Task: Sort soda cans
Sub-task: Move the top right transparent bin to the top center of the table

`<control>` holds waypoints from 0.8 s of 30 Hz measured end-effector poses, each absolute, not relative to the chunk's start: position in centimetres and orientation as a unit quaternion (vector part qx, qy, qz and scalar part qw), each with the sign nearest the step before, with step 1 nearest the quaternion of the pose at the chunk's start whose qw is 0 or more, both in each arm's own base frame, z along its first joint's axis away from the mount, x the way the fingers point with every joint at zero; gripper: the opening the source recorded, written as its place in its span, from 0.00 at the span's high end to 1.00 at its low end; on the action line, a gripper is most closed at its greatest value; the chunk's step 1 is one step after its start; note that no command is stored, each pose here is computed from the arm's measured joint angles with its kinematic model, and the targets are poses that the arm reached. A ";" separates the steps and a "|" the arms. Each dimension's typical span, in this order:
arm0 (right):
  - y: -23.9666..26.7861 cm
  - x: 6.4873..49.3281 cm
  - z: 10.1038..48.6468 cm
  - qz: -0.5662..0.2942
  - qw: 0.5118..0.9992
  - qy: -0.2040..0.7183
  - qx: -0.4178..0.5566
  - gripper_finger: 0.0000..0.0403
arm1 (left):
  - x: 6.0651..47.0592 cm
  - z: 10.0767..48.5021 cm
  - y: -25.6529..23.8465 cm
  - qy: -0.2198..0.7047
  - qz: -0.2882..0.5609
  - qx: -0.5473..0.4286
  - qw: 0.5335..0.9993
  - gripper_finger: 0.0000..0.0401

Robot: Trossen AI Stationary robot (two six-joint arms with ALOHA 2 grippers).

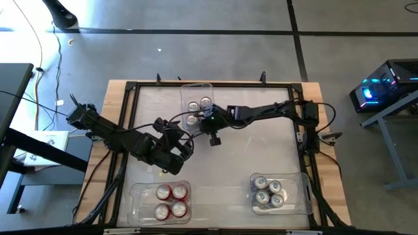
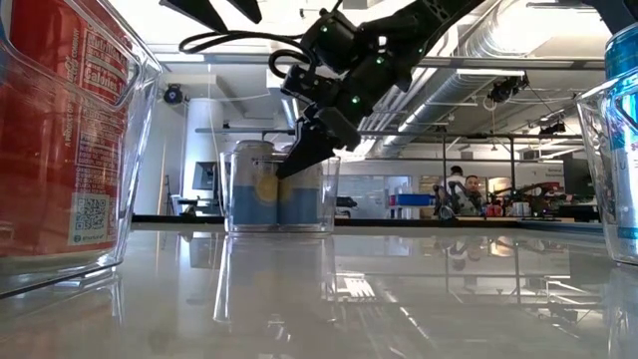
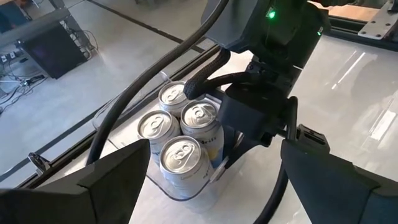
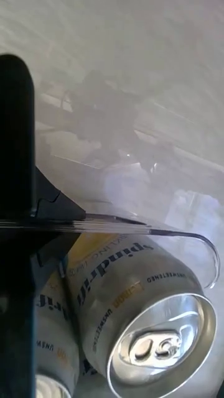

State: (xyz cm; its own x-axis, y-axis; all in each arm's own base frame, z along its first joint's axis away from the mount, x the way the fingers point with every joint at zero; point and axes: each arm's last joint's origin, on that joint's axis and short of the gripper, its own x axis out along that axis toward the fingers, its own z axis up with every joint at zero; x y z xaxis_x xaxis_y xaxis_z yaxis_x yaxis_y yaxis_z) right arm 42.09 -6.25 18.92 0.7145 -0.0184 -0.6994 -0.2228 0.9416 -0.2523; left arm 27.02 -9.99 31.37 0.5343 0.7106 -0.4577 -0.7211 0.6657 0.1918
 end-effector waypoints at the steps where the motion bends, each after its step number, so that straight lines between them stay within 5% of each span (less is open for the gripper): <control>1: -6.3 42.1 18.9 0.055 0.912 0.374 -0.160 1.00 | 27.0 31.4 -10.0 0.256 0.409 -0.011 0.876 0.11; 12: -6.3 42.1 19.0 0.030 0.921 0.374 -0.105 0.99 | 27.0 31.4 -10.0 0.257 0.409 -0.011 0.876 0.11; 24: -6.1 42.3 19.4 0.010 0.930 0.361 -0.067 0.79 | 27.0 31.4 -10.0 0.257 0.409 -0.012 0.876 0.11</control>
